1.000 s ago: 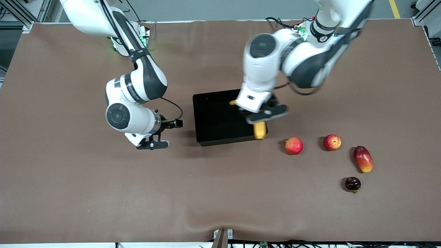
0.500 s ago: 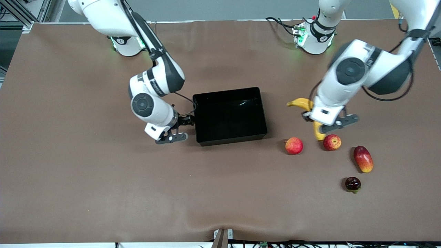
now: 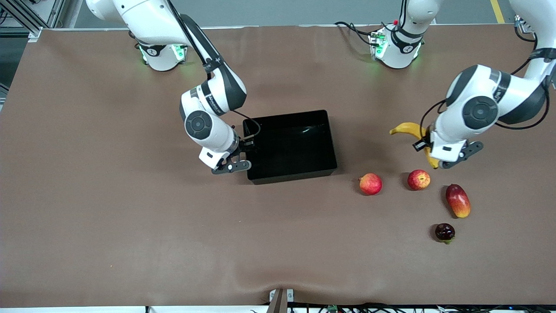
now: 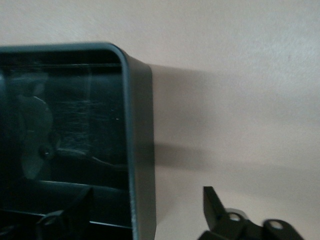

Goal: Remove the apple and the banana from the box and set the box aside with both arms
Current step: 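Place the banana by the apples while the right gripper drags the box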

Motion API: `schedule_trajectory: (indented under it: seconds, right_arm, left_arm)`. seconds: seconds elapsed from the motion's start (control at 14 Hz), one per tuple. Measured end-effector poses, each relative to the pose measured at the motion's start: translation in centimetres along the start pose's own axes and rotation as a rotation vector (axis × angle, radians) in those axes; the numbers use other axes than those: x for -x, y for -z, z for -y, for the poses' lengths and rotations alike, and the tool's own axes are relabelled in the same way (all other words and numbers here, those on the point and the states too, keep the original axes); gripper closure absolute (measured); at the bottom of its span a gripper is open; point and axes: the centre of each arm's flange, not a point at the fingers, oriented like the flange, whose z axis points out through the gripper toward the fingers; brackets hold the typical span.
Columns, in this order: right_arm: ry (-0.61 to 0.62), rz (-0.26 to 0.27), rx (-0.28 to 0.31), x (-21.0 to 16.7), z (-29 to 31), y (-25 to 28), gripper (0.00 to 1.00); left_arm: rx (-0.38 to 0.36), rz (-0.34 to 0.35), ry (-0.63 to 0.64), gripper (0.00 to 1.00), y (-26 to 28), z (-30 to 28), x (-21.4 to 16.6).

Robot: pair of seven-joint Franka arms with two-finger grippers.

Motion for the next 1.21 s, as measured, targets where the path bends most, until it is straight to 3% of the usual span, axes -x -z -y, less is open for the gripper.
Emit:
schedule_trajectory:
  seconds: [0.14,0.43,0.71,1.0,1.21]
  right_arm:
    - [-0.01,-0.005,0.008,0.2,-0.8,-1.3,0.12]
    - [-0.05,0.013,0.01,0.4,-1.1,-1.3,0.58]
    - [-0.108,0.06,-0.004,-0.4,-4.9,3.1,0.95]
    - [-0.193,0.059,-0.057,-2.3,-16.4,10.3,0.95]
    - [-0.205,0.029,-0.088,-2.8,-25.4,13.2,0.95]
  left_arm:
    - [0.012,-0.04,0.01,0.63,-2.7,2.5,-1.3]
    - [0.017,-0.097,-0.035,0.63,-8.9,6.4,-2.9]
    - [0.036,-0.143,-0.144,0.63,-15.3,8.7,-4.1]
    - [0.063,-0.144,-0.177,0.63,-17.1,9.2,-4.3]
    - [0.058,-0.157,-0.206,0.38,-17.1,9.0,-4.4]
